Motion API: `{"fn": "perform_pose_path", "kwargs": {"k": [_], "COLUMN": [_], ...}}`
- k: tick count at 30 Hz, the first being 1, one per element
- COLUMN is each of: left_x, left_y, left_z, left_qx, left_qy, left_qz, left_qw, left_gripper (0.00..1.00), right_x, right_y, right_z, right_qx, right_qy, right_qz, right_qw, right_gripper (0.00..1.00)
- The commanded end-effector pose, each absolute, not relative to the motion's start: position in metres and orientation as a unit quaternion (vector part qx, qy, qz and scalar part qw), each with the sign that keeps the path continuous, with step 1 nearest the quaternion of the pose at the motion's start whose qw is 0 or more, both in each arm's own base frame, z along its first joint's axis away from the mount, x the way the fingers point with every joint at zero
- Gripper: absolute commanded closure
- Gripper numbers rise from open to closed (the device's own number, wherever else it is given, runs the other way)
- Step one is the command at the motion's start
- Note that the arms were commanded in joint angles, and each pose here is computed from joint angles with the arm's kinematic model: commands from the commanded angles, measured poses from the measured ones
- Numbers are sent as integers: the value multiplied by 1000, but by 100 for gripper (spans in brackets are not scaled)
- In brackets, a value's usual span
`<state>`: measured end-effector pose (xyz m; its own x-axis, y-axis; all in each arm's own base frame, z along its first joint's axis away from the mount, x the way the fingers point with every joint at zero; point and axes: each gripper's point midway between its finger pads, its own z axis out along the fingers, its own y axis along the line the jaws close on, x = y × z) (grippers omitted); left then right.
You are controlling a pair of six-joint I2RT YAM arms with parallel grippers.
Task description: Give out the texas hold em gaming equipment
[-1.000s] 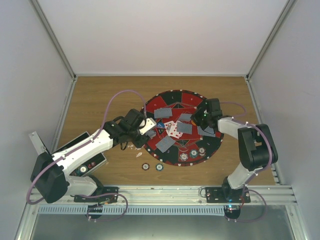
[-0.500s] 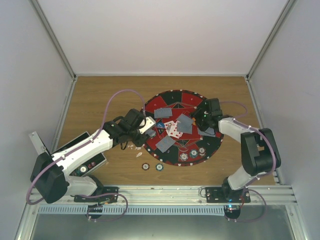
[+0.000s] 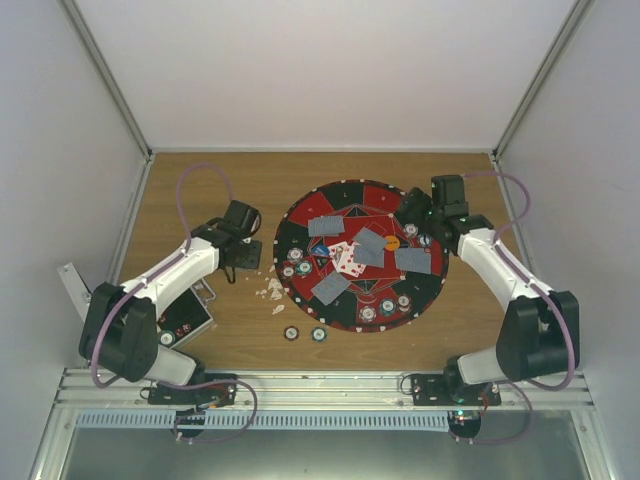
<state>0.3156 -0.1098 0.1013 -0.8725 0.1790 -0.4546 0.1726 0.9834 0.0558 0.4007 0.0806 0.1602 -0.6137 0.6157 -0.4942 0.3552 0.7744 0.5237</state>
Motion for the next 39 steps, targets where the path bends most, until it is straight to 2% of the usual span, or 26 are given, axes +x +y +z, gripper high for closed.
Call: {"fn": "perform_pose_path", "kwargs": {"k": [1, 13, 19, 25, 28, 31, 35, 39], "left_x": [327, 322, 320, 350, 382, 417, 457, 455], "left_y": [-92, -94, -96, -104, -123, -123, -75, -7], "left_z": [90, 37, 43, 97, 137, 155, 153, 144], "left_qx": [-23, -42, -48, -12, 45, 58, 3, -93], "left_qy": [969, 979, 976, 961, 939, 924, 903, 870], "left_qz": [-4, -8, -19, -29, -55, -93, -110, -129], "left_qw": [246, 200, 213, 275, 337, 368, 415, 466], "left_gripper": [45, 39, 11, 1, 1, 1, 1, 1], "right_x": [392, 393, 395, 412, 428, 439, 436, 418], "right_y": [41, 28, 24, 27, 23, 0, -63, -109], "right_z": [165, 161, 164, 187, 194, 191, 191, 181], "right_qx": [270, 264, 253, 186, 127, 104, 138, 178], "right_qy": [884, 885, 886, 883, 886, 879, 844, 818], "right_qz": [117, 118, 104, 94, 68, 33, -5, -57], "right_qw": [363, 365, 374, 420, 441, 465, 518, 545], "right_gripper": [0, 0, 0, 0, 0, 0, 1, 0]}}
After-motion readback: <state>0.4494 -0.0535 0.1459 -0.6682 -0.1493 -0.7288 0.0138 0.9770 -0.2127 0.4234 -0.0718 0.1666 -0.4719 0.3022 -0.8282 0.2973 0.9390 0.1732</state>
